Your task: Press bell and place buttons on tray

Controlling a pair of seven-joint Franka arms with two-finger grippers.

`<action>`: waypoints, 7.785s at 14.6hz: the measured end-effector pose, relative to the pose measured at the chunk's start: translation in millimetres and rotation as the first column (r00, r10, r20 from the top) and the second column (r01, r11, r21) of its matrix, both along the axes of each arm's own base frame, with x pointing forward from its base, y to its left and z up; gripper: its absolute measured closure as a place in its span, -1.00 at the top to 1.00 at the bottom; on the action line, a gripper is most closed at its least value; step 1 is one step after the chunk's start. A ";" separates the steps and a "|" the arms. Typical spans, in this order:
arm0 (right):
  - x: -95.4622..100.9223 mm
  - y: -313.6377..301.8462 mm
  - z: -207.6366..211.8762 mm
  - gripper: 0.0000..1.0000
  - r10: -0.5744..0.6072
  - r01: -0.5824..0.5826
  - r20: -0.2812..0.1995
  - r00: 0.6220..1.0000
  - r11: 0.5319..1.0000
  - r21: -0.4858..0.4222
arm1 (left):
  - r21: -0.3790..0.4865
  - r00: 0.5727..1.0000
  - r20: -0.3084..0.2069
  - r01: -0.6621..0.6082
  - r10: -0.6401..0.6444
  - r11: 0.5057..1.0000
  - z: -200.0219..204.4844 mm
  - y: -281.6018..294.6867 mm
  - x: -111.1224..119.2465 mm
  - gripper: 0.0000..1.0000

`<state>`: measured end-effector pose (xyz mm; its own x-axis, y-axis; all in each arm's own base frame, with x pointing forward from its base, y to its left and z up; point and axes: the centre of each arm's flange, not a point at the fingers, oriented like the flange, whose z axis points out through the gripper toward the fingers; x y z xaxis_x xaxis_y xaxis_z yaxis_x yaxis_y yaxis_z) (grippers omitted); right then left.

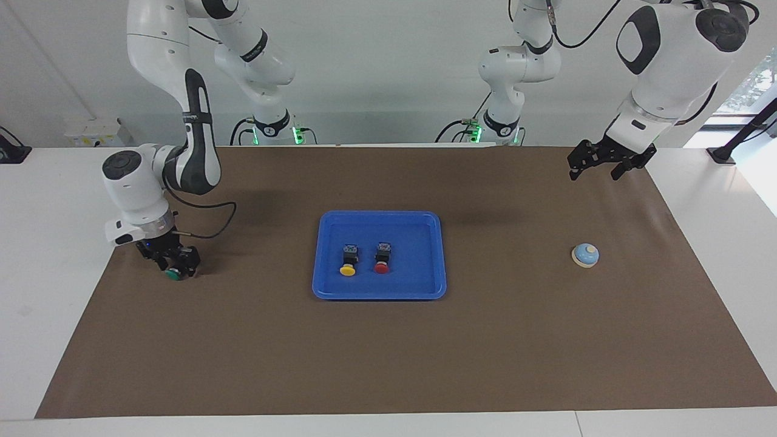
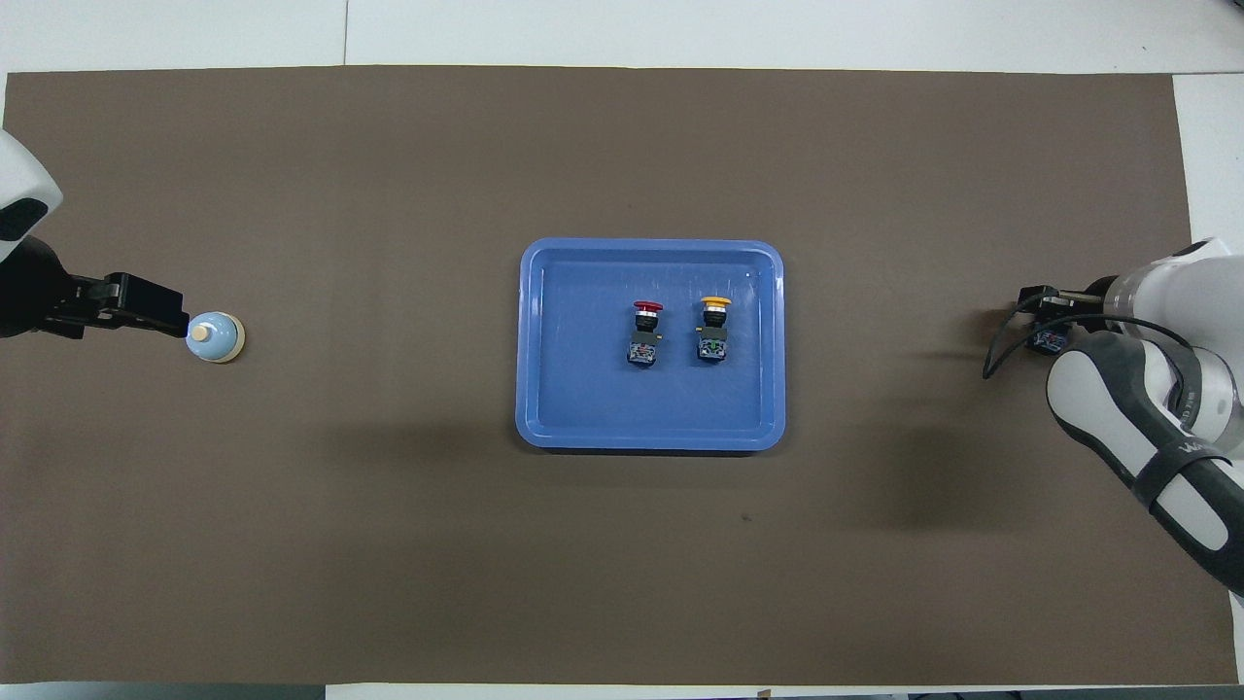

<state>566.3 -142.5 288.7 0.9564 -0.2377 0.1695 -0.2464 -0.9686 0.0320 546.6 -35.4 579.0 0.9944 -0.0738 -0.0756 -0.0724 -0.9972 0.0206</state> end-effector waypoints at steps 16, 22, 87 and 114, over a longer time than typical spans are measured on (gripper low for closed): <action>70.8 189.2 141.4 -0.34 -0.060 0.069 -0.107 0.992 0.994 0.082 | 0.000 1.000 0.000 0.000 0.000 1.000 0.0 0.0 0.0 1.00; 52.7 394.0 145.1 -0.34 0.004 0.008 -0.112 0.994 0.994 0.108 | 0.000 1.000 0.000 0.000 0.000 1.000 0.0 0.0 0.0 1.00; -31.4 143.1 313.5 1.00 0.249 -0.244 -0.244 0.937 0.969 0.050 | 0.000 1.000 0.000 0.000 0.000 1.000 0.1 0.0 0.0 1.00; -33.7 143.3 317.4 1.00 0.248 -0.244 -0.239 0.939 0.969 0.048 | 0.000 1.000 0.000 0.000 0.000 1.000 0.1 0.0 0.0 1.00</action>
<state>532.7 0.9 606.0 0.9971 0.0097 -0.0761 0.0130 -0.9990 0.0436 546.6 -35.4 579.1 0.9944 -0.0736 -0.0754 -0.0723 -0.9972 0.0205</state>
